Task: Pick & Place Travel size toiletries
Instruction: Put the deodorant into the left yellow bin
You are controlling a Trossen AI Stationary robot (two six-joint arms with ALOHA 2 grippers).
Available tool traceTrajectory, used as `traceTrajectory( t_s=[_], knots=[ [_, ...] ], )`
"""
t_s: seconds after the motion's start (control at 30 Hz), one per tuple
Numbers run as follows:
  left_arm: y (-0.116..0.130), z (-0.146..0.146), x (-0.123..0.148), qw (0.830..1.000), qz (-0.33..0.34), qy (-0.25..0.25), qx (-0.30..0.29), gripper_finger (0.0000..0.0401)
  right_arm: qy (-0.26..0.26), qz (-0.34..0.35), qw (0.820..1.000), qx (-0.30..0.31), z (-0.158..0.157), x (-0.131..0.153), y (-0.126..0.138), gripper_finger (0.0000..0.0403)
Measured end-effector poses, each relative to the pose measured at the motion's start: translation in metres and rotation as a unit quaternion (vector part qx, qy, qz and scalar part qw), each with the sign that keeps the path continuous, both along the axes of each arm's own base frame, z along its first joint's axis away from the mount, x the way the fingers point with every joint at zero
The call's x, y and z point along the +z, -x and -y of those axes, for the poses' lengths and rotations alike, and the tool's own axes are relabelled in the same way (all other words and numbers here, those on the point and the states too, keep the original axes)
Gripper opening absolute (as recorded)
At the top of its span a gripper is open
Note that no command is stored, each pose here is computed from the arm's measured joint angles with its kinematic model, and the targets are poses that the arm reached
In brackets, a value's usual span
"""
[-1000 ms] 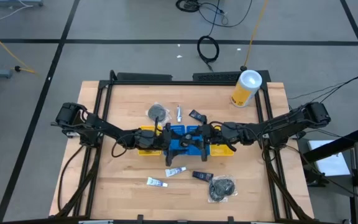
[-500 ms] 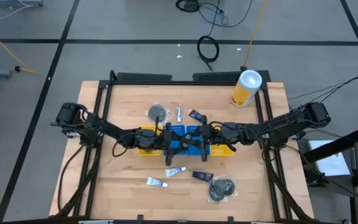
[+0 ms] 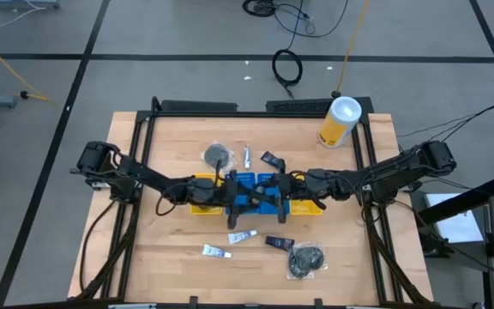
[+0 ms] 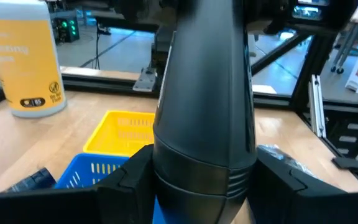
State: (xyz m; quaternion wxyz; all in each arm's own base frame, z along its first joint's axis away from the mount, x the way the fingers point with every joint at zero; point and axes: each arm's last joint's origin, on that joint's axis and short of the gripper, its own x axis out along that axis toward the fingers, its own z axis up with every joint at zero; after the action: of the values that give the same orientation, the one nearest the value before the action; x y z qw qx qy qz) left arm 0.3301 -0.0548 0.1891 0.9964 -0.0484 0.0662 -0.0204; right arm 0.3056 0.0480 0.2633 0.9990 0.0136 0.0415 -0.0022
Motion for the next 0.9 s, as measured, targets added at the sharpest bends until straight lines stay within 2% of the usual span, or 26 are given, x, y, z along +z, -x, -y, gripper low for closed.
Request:
traceTrajectory(
  t_s=[0.2, 0.43, 0.7, 0.83, 0.9],
  knots=[
    [0.006, 0.004, -0.002, 0.999, -0.043, 0.001, 0.013, 0.0180, 0.018, -0.005, 1.000, -0.002, 0.000, -0.001, 0.000, 0.0146],
    [0.030, 0.010, 0.015, 0.990, -0.104, -0.012, 0.095, 0.0180, 0.032, -0.012, 0.999, -0.002, 0.002, 0.006, 0.007, 0.0144],
    [0.070, 0.020, 0.022, 0.958, -0.177, 0.014, 0.227, 0.0180, 0.034, -0.029, 0.999, -0.001, 0.004, 0.018, 0.024, 0.0141],
    [0.084, 0.025, 0.019, 0.942, -0.199, 0.064, 0.262, 0.0180, 0.035, -0.039, 0.999, 0.000, 0.005, 0.018, 0.026, 0.0141],
    [0.091, 0.028, 0.014, 0.933, -0.217, 0.070, 0.279, 0.0180, 0.035, -0.041, 0.999, -0.001, 0.005, 0.018, 0.026, 0.0141]
  ],
)
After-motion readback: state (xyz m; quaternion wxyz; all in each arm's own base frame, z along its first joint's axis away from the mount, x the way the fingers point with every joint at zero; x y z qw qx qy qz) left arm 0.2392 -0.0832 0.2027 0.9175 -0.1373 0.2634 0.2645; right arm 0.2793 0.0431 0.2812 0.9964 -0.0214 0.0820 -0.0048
